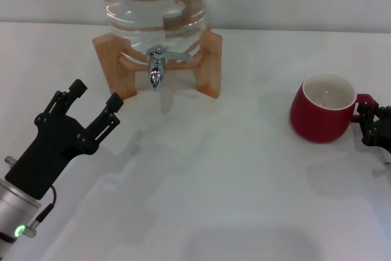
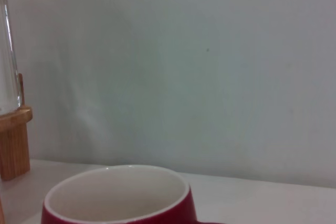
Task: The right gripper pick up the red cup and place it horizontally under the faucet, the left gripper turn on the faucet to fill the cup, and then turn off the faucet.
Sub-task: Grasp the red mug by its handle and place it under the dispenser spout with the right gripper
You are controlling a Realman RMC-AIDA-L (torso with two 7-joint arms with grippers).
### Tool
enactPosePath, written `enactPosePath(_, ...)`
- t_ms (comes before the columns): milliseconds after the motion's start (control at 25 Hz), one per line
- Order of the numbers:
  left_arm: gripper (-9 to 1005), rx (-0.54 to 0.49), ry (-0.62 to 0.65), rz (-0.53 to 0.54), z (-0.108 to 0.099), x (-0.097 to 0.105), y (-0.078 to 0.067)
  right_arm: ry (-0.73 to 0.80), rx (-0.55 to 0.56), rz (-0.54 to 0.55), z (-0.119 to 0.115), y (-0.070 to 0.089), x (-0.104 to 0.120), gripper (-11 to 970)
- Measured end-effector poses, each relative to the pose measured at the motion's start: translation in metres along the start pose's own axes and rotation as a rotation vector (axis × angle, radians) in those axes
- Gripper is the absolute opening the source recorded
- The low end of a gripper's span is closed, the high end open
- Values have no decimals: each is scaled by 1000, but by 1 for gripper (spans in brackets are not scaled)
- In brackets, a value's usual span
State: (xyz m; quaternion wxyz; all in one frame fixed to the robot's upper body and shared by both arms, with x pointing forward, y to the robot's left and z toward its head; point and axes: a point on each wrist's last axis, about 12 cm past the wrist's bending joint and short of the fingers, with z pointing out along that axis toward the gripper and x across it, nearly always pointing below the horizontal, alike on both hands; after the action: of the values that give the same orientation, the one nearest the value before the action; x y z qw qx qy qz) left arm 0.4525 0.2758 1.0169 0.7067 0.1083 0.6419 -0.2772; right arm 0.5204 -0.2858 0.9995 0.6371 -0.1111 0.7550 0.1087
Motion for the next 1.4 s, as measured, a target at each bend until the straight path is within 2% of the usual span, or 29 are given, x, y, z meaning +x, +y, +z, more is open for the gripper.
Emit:
enactPosePath(200, 860, -1, 0, 0, 0, 0, 0, -1, 0, 4, 0, 1, 0, 125)
enactPosePath(560, 860, 3, -1, 1, 1, 0, 0, -27, -26, 19, 2, 9, -3, 125)
enactPosePath(920, 860, 15, -10, 0, 2, -1, -2, -27, -93, 8, 18, 24, -11, 124)
enactPosePath(1400, 859, 34, -44, -1, 0, -5, -5, 19, -166, 28, 41, 53, -19, 124)
